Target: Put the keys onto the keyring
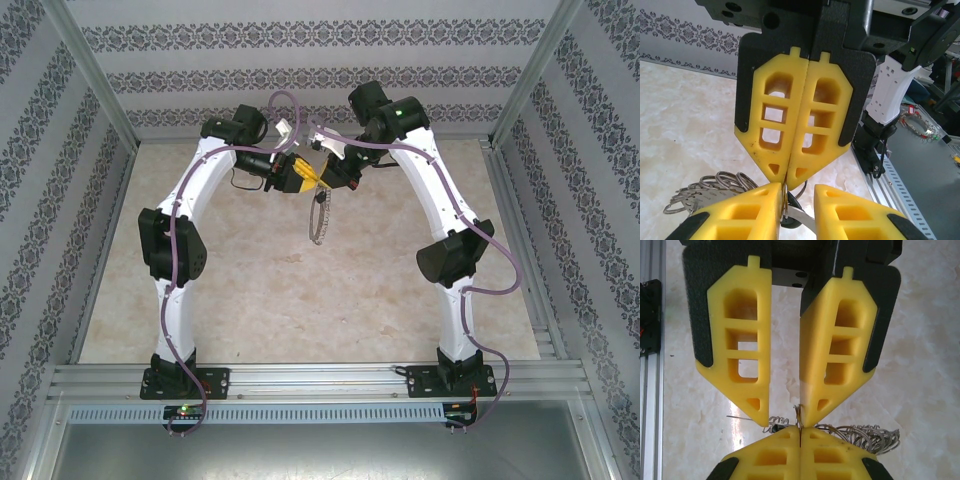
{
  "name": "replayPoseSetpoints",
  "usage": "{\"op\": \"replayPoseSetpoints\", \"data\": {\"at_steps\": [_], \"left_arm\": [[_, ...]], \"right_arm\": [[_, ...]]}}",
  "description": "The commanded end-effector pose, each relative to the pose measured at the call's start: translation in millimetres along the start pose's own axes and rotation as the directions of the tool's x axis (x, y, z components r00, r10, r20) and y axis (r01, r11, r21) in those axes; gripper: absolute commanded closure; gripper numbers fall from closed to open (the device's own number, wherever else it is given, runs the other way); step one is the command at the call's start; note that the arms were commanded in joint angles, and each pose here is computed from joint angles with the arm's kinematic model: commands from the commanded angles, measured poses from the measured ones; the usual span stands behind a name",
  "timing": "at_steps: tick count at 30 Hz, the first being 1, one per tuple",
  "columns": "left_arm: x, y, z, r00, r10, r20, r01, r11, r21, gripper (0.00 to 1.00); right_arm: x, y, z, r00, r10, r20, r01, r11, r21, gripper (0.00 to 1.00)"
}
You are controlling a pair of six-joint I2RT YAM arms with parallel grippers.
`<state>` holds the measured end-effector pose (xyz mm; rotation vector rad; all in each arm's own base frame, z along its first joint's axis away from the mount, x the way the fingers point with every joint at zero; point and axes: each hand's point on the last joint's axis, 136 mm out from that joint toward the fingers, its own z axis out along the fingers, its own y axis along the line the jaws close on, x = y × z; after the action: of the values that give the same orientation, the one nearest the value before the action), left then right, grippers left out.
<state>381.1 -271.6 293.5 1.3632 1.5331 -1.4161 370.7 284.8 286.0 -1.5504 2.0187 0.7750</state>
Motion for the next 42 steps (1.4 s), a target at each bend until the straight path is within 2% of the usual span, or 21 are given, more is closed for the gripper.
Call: {"op": "replayPoseSetpoints", "data": {"at_steps": [1, 16, 24, 42], "left_arm": [[1, 0, -2, 0.999, -0.026, 0.027, 0.026, 0.999, 0.024, 0.76], [10, 5, 0, 0.998, -0.056, -0.006, 0.056, 0.998, 0.007, 0.75], [19, 18, 0, 0.997, -0.066, -0.050, 0.064, 0.997, -0.051, 0.73], [-1, 10, 1, 1.000, -0.016, -0.010, 0.015, 0.999, -0.033, 0.73]], "right_arm": [[-11, 3, -1, 0.999, -0.045, 0.030, 0.046, 0.999, -0.001, 1.00], [-4, 0, 2, 0.999, -0.034, 0.002, 0.034, 0.999, 0.007, 1.00], [-2, 1, 1, 0.999, -0.036, -0.006, 0.037, 0.999, 0.010, 1.00], [-1, 2, 6, 0.999, -0.034, -0.010, 0.034, 0.999, -0.001, 1.00]]}}
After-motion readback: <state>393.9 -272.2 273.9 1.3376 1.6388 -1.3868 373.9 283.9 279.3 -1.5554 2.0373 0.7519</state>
